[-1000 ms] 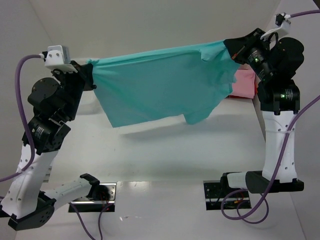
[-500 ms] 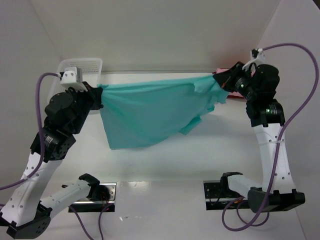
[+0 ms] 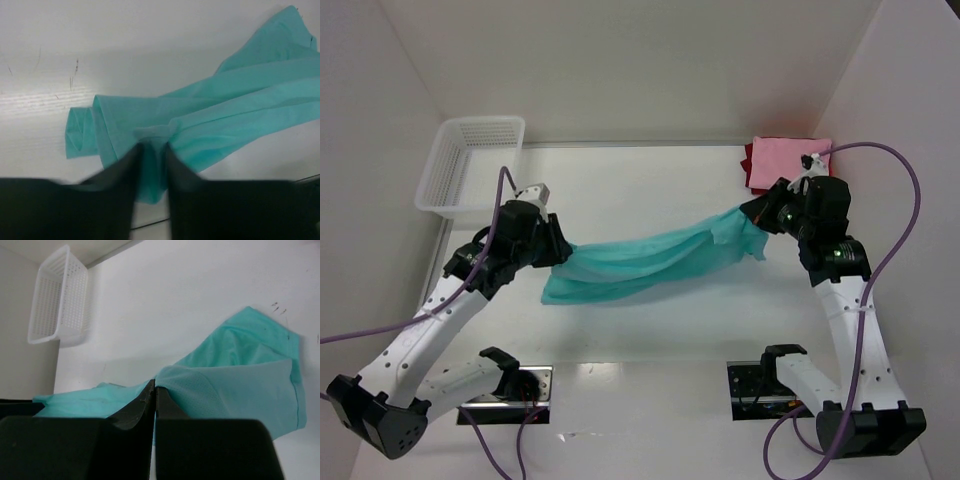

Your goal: Fold and stack the t-shirts

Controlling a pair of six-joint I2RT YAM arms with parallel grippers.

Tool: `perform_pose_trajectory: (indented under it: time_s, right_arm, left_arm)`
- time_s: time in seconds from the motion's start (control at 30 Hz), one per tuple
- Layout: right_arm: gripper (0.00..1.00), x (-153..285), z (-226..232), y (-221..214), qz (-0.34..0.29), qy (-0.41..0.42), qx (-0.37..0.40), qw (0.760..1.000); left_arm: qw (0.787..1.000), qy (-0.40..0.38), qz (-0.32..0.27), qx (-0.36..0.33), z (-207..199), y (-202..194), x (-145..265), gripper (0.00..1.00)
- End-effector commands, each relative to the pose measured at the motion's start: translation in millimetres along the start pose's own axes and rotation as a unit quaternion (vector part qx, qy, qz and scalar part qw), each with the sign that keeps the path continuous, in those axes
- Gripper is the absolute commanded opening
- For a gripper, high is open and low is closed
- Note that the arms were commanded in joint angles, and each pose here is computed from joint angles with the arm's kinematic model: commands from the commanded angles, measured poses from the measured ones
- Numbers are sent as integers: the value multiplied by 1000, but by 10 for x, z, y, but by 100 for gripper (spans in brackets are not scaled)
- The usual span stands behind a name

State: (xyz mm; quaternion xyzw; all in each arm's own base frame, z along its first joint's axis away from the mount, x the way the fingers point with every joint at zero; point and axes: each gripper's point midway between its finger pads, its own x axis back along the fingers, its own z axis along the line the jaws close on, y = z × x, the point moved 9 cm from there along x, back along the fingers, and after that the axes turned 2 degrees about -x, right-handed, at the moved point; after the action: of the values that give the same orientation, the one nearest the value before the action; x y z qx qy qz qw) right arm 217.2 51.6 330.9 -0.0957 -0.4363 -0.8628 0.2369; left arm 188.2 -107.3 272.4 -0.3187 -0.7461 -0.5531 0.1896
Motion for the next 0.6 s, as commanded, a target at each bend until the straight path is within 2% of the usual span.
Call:
perform_pose_trajectory:
  time_s: [0.0,0.07,0.1,0.2,0.27,0.47,0.57]
  right_arm:
    - [1,22,-49,-33,-9,-7,8,1000]
    - [1,10,-82,-76,0,-13,5,1000]
    - [1,1,-116,-111,5,-22,2,1000]
    - [1,37,-161,-187,14,-33,-2,999]
    - [1,63,-185,-227,17,-40,-4,999]
    - [1,75,-277,-379,30,-50,-13,998]
    - [1,65,-296,-402,34,-53,-15,998]
  left_arm:
    - [999,4,27,31,27,-96,120,76]
    - [999,1,21,32,34,-99,174,84]
    - [999,2,21,32,34,-99,173,91]
    - [999,8,30,22,37,-100,95,96]
    - [999,4,34,17,20,-88,35,97]
    - [994,-28,107,-23,-3,-253,-247,97]
    - [992,-38,112,-35,-31,-313,-350,94]
